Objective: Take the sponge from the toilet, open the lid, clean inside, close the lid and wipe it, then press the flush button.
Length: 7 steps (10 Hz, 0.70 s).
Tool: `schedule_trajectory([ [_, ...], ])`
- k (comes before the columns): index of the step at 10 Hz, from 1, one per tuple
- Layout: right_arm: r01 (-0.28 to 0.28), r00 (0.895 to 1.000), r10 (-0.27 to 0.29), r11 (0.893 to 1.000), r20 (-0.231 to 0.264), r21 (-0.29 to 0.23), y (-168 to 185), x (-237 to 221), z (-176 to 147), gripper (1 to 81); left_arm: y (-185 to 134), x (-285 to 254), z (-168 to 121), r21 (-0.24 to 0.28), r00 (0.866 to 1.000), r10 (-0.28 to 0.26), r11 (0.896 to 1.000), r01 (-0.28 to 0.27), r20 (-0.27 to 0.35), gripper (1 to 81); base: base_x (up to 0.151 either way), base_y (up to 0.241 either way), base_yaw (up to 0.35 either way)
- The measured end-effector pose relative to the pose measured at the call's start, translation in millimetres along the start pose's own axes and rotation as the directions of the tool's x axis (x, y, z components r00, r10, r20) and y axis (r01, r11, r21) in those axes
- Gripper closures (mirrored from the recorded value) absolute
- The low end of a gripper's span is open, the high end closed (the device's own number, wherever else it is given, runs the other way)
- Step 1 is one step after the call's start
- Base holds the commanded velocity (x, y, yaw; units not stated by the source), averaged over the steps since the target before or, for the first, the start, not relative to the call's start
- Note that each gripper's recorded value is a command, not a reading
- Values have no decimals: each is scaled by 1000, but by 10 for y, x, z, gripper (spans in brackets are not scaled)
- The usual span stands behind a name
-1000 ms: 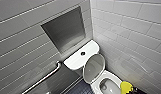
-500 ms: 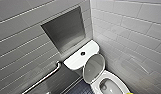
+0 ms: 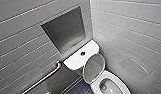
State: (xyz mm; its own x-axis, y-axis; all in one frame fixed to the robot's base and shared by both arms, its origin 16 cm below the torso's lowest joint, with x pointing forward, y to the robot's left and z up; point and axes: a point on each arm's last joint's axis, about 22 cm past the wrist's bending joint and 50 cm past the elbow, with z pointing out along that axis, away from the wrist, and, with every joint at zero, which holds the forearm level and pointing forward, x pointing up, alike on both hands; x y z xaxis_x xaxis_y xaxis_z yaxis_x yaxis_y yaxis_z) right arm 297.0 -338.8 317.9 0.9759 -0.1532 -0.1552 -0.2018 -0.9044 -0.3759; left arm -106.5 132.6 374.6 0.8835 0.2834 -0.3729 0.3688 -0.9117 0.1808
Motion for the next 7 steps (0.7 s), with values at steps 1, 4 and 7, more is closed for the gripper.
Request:
schedule_trajectory([
  [1, -4, 999, 6, 999, 31, -42, 267, -359, -79, 811, -3, 14, 2, 0, 1000, 10, 1000, -10, -2, 10, 0, 0, 0],
  [4, -32, 991, 40, 997, 131, -63, 407, -1494, -129, 811, -10, 26, 2, 1, 1000, 26, 1000, -26, -4, 10, 0, 0, 0],
  [7, -5, 979, 18, 998, 205, -67, 362, -2372, -163, 811, -45, 29, -3, 5, 999, 35, 999, -35, -5, 10, 0, 0, 0],
])
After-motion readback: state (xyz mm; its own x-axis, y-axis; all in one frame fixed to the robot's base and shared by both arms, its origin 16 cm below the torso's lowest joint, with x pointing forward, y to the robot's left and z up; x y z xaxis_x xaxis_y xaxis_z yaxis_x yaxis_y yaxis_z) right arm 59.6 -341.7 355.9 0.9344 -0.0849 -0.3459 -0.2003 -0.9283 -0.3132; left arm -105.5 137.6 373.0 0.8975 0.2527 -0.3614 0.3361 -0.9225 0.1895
